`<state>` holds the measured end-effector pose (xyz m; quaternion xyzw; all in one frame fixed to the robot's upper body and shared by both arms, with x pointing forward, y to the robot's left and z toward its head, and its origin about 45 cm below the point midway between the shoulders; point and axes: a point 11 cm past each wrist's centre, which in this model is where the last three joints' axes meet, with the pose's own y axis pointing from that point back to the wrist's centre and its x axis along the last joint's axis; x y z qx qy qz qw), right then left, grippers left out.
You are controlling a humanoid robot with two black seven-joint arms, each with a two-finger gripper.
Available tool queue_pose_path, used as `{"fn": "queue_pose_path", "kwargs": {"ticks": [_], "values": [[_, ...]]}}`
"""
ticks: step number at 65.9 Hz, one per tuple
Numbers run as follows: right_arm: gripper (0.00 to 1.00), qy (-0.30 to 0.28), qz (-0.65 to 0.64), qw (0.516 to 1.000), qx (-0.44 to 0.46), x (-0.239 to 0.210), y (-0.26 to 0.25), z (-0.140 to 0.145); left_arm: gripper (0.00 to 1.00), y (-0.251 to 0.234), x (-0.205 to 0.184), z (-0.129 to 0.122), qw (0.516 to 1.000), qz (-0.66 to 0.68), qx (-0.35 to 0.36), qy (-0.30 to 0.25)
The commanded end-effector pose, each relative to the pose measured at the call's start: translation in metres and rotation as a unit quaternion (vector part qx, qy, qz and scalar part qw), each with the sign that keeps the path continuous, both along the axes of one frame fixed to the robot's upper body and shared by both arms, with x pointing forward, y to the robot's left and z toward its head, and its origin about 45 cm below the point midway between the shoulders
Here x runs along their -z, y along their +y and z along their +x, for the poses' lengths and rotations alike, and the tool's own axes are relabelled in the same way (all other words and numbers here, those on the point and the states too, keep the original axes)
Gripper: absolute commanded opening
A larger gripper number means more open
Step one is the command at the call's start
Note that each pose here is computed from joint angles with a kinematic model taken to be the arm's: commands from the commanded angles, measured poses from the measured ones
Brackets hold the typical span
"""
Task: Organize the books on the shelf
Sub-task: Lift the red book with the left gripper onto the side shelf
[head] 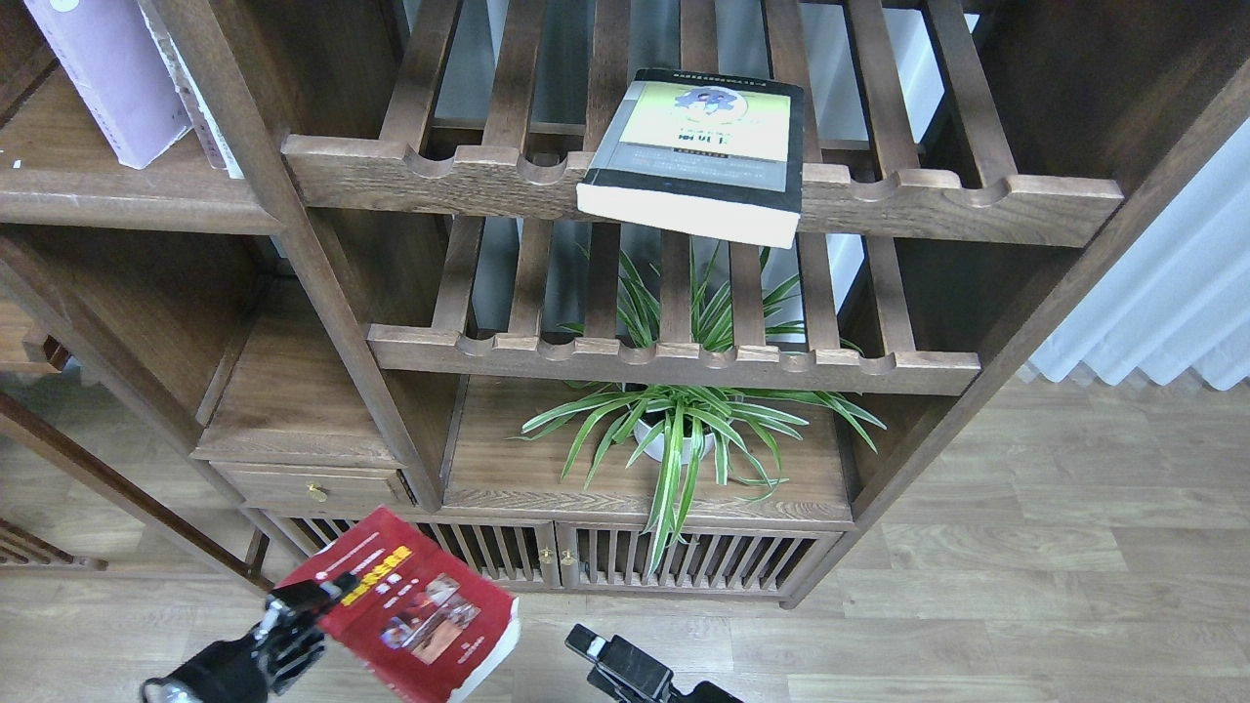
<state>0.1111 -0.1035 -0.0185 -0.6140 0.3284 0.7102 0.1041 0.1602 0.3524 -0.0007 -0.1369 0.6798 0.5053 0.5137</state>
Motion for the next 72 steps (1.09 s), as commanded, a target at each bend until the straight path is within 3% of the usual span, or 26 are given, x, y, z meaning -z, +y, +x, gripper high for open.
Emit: {"fn": "queue_pose_path", "kwargs": {"ticks": [1, 15, 28, 34, 54, 72], "values": [[0.99, 0.003, -0.005, 1.0, 0.0, 0.003, -0.002, -0.001, 0.08, 0.038, -0.014, -0.008, 0.999, 0.031, -0.018, -0.005], [0.99, 0.006, -0.016, 1.0, 0.0, 0.008, -0.007, 0.0, 0.08, 0.093, -0.056, -0.002, 0.995, 0.079, -0.042, -0.041], [0.99, 0.007, -0.017, 1.0, -0.002, 0.009, -0.007, -0.001, 0.08, 0.129, -0.102, 0.019, 0.987, 0.12, -0.048, -0.091], [0.99, 0.009, -0.018, 1.0, -0.001, 0.01, -0.008, -0.002, 0.08, 0.149, -0.14, 0.039, 0.978, 0.147, -0.052, -0.136], [0.99, 0.014, -0.025, 1.0, -0.002, 0.014, -0.012, -0.004, 0.07, 0.177, -0.243, 0.08, 0.947, 0.223, -0.014, -0.23], [0.99, 0.016, -0.026, 1.0, 0.0, 0.015, -0.012, -0.006, 0.07, 0.172, -0.302, 0.099, 0.923, 0.257, 0.019, -0.287]]}}
